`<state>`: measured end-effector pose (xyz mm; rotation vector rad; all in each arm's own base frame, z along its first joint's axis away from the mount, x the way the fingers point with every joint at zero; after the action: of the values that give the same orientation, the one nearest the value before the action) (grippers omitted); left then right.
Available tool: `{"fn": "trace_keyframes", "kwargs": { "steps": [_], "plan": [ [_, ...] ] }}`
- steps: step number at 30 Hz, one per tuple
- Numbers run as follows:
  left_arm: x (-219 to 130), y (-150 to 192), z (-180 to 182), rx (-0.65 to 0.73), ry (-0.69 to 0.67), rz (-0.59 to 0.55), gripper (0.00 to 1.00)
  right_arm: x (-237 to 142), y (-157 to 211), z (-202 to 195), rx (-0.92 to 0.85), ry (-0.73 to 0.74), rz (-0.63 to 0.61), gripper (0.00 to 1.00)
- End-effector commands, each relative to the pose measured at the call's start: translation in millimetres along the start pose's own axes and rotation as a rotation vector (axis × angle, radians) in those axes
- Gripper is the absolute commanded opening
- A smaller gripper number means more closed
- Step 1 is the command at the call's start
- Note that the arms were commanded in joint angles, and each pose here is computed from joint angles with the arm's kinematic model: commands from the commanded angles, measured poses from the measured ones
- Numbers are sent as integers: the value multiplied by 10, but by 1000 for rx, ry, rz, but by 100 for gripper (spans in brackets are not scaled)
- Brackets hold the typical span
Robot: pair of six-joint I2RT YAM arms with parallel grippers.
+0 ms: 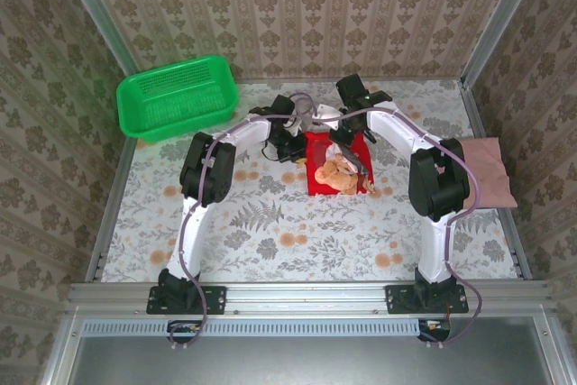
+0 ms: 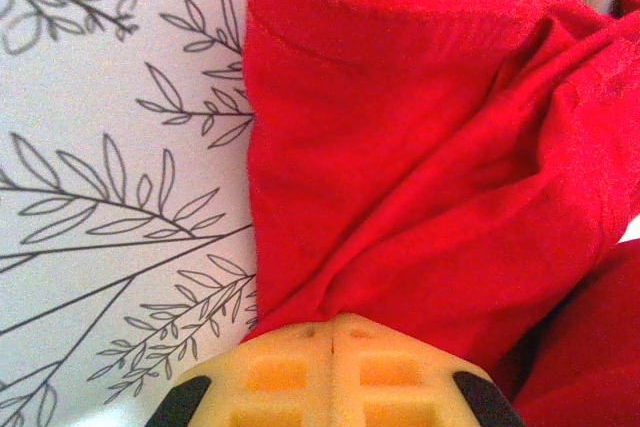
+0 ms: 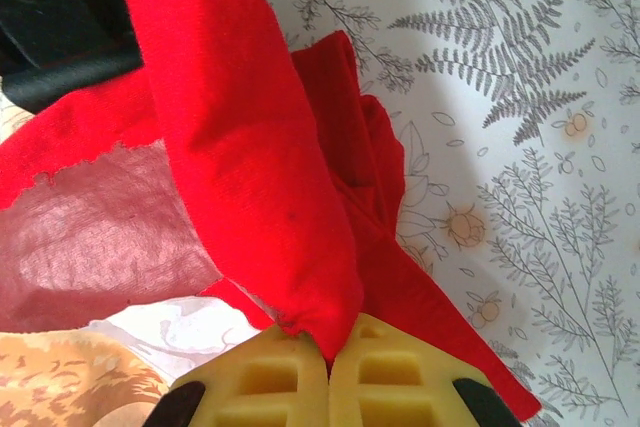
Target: Fold and stack the t-shirts
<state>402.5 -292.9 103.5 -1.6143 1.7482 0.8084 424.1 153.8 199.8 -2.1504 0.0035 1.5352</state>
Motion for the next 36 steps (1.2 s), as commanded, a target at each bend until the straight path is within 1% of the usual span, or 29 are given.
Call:
{"fn": "trace_keyframes", "kwargs": {
  "steps": [1, 6, 7, 8, 9, 10, 12, 13, 15, 17, 22, 27, 30, 33, 34, 36],
  "plan": [
    [229, 155, 367, -92, -129, 110, 0, -6, 6, -108, 31, 63, 5, 0],
    [227, 158, 379, -98, -117, 108, 0, 133, 23, -164, 61, 68, 12, 0],
    [216, 157, 375, -97, -115, 104, 0, 160, 18, -171, 65, 65, 10, 1],
    [214, 166, 374, -97, -115, 103, 0, 174, 15, -181, 69, 66, 8, 6],
    [199, 166, 370, -98, -111, 98, 1, 177, 1, -188, 74, 74, 4, 12],
    [180, 166, 361, -98, -105, 90, 4, 156, -12, -205, 81, 85, -3, 22],
    [136, 160, 338, -100, -87, 68, 14, 62, -49, -227, 109, 116, -38, 51],
    [115, 156, 321, -99, -77, 55, 18, 3, -58, -228, 117, 131, -62, 62],
    [34, 130, 257, -103, -41, 26, 20, -166, -82, -212, 149, 179, -121, 74],
    [-45, 91, 198, -103, -14, 1, 23, -334, -57, -186, 206, 218, -175, 79],
    [-256, 45, 119, -103, 13, -57, 28, -701, 64, -56, 403, 305, -342, 83],
    [-538, 87, 81, -92, 19, -118, 39, -820, 243, 154, 578, 332, -437, 84],
    [-772, 160, 55, -86, -1, -186, 45, -774, 355, 255, 654, 321, -450, 84],
    [-950, 230, 31, -97, -2, -249, 50, -665, 453, 357, 695, 284, -427, 84],
    [-968, 248, 21, -101, 5, -261, 52, -630, 485, 371, 715, 280, -417, 84],
    [-957, 247, -48, -107, 37, -277, 58, -562, 570, 375, 801, 284, -405, 84]
  ]
}}
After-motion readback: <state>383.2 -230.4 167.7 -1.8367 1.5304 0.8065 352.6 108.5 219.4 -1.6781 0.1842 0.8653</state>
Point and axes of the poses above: each hand's point on the last joint's axis, 136 mm out from that joint toward the fingers, its own x axis out along the fingers, its own z axis along the line the jaws close on, y = z × x, the point moved 10 cm from there along -x, back along the fingers, and after that the axes turned 3 degrees about -x, right-handed, at the moved point
